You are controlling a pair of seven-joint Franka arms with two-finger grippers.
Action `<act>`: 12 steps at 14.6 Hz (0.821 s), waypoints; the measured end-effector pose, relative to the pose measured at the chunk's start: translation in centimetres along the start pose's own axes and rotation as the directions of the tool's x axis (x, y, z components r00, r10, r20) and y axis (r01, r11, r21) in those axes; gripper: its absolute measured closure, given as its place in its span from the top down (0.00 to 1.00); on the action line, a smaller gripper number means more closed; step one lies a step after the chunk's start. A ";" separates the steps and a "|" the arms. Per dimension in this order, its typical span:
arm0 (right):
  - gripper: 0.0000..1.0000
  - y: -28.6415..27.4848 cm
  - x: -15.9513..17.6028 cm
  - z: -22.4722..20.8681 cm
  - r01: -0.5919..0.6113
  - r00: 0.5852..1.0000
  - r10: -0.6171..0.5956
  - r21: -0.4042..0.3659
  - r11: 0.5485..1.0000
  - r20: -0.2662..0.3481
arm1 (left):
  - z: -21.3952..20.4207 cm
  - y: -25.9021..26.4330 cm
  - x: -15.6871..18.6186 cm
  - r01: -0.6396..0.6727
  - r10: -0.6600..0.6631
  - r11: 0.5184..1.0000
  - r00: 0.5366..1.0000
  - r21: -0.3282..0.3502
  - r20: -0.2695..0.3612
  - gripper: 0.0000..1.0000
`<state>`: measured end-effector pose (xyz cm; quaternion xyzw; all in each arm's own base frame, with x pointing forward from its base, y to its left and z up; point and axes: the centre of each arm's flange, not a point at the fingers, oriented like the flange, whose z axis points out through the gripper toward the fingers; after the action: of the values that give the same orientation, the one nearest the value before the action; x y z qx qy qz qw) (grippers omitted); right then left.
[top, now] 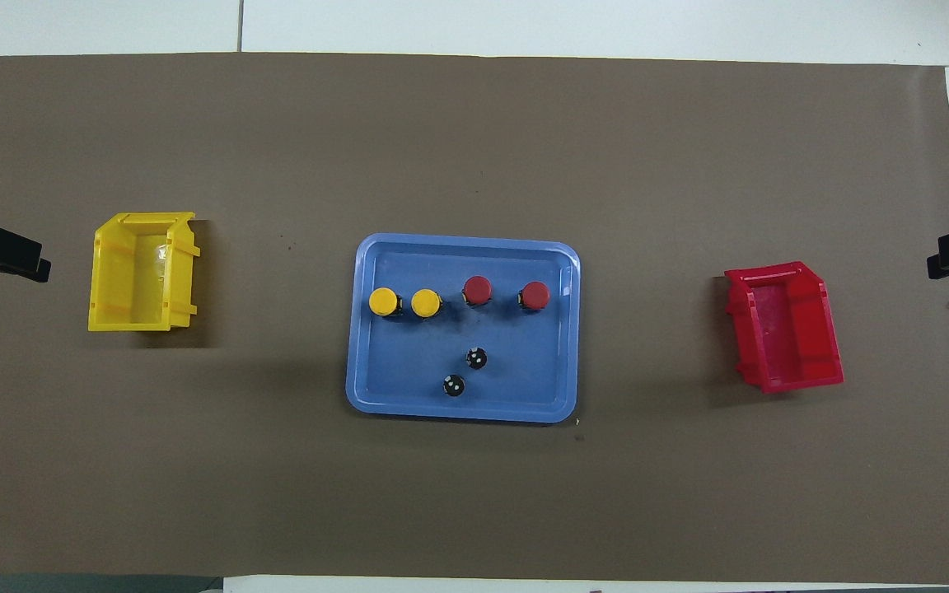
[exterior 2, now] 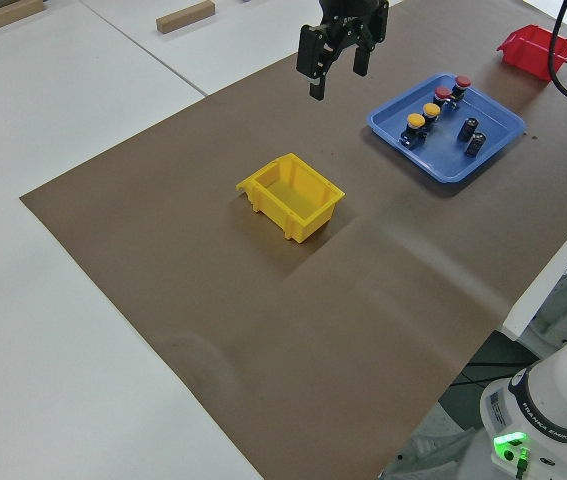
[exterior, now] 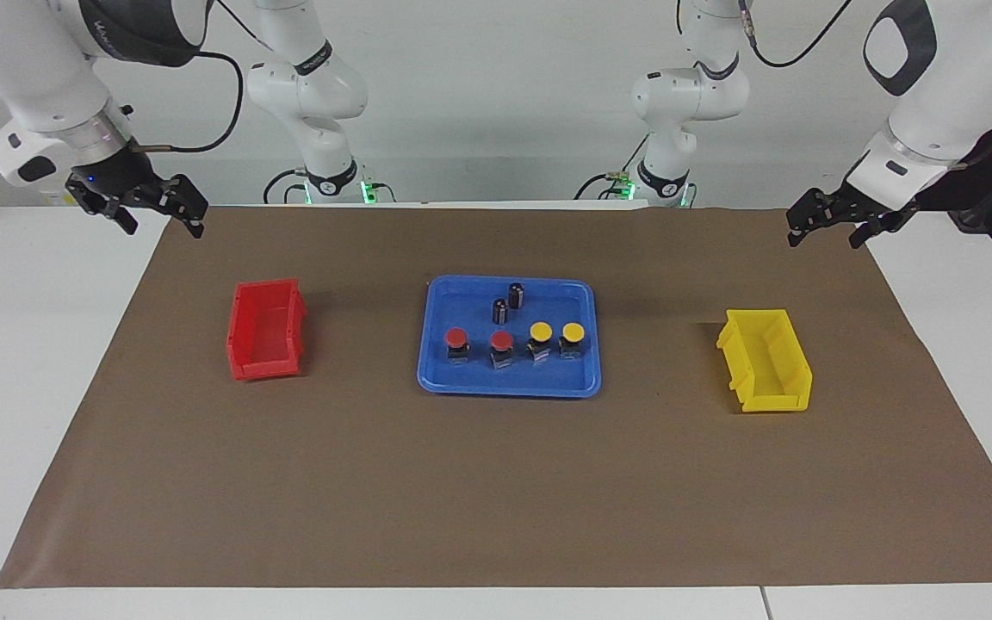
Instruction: Sort red and yellow buttons by color
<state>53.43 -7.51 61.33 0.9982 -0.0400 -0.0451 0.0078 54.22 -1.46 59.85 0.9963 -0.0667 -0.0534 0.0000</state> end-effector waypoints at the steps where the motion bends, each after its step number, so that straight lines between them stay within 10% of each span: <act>1: 1.00 0.0 0.0 0.0 0.000 1.000 0.000 0.000 1.000 0.000 | 0.0 0.0 0.0 0.000 0.000 1.000 1.000 0.000 0.000 1.00; 12: 1.00 -0.4 0.0 0.0 0.008 1.000 -0.008 -0.001 1.000 0.000 | 0.0 0.0 0.0 0.000 0.000 1.000 1.000 0.000 0.000 1.00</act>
<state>53.49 -7.08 61.34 0.9983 -0.0360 -0.0449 0.0080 54.22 -1.46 59.85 0.9963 -0.0669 -0.0534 0.0000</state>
